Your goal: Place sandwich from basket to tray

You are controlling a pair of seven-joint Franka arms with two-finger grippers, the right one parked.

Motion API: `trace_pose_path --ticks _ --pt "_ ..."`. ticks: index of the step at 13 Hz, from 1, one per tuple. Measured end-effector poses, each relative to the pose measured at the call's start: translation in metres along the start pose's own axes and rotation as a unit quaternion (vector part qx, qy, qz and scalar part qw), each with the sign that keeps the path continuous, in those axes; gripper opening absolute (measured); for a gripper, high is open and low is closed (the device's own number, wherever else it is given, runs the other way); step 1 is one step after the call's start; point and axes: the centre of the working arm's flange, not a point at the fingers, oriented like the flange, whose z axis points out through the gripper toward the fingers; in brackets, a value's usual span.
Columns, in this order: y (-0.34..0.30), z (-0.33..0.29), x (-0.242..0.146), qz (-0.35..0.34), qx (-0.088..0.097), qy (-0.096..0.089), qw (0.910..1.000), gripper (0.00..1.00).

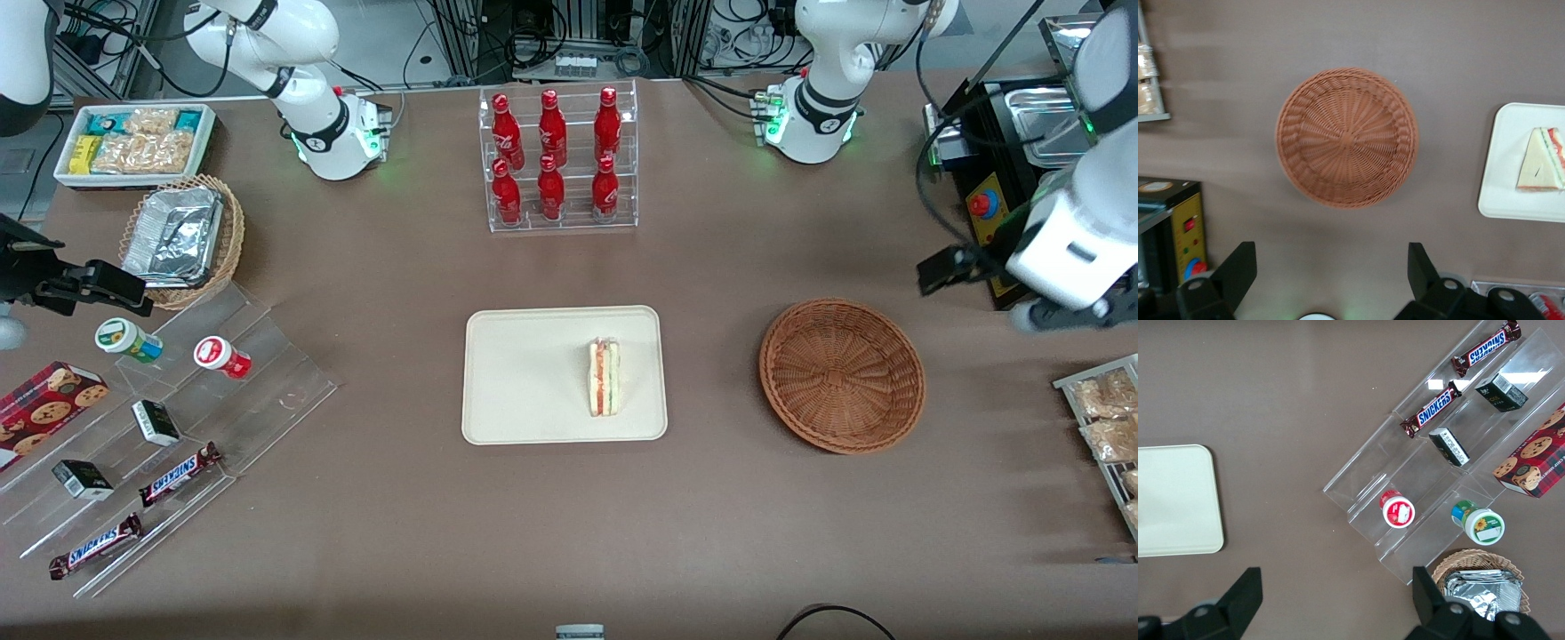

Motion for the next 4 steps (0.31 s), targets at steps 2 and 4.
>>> trace_pose_path --ticks 2,4 --pt "-0.007 -0.017 -0.018 0.002 0.004 -0.002 1.0000 1.00" --pt "-0.028 -0.024 -0.025 0.003 0.005 -0.002 1.0000 1.00"
